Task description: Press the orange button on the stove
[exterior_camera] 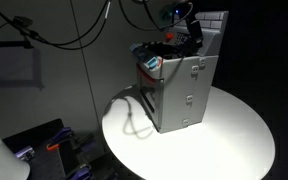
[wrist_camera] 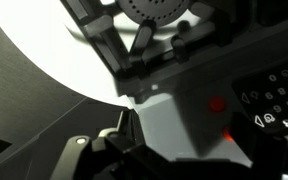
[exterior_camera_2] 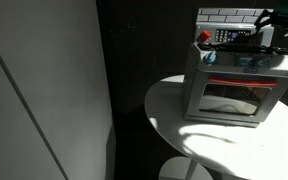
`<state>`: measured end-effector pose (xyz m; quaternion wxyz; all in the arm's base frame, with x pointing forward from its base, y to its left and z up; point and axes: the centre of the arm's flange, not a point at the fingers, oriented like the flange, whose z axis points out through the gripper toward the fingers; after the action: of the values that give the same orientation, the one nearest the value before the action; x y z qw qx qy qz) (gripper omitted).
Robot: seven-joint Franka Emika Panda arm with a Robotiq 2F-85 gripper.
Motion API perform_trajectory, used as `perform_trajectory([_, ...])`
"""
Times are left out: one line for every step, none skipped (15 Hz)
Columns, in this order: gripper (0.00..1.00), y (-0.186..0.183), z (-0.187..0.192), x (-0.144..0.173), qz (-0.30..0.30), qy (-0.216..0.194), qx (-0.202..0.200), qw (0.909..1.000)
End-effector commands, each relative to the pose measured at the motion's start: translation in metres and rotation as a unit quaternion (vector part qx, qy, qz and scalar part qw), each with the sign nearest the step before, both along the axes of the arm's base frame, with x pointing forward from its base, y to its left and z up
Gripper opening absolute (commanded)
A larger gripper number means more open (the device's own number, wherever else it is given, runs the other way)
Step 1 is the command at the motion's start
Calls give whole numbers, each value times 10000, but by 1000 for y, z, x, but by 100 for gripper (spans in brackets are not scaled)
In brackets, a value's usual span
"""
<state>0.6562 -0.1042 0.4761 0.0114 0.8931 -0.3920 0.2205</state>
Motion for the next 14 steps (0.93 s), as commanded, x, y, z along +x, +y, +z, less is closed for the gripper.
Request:
perform_trajectory([100,-2,9,3,-86,-79,-45,9999])
perform_trajectory([100,0,10,0,-75,-42,-37,10000])
perform_trajectory([100,2,11,-4,-80,9,-24,10000])
perform_trajectory([100,4,13,-11,-55,120,32,9999])
perform_trajectory([100,5,14,-14,-41,190,69,9998])
perform_trajectory([100,6,16,-19,-26,283,121,9995])
perform_trajectory([100,7,19,-24,2,385,199,9991])
perform_trajectory([100,8,22,-29,20,496,287,9984])
perform_trajectory([100,10,26,-36,69,619,396,9973])
perform_trajectory([100,12,30,-41,113,733,484,9961])
perform_trajectory([100,15,35,-48,196,874,585,9943])
perform_trajectory([100,17,40,-54,268,1001,658,9924])
perform_trajectory([100,20,46,-61,366,1151,749,9898])
perform_trajectory([100,22,52,-68,482,1289,833,9870])
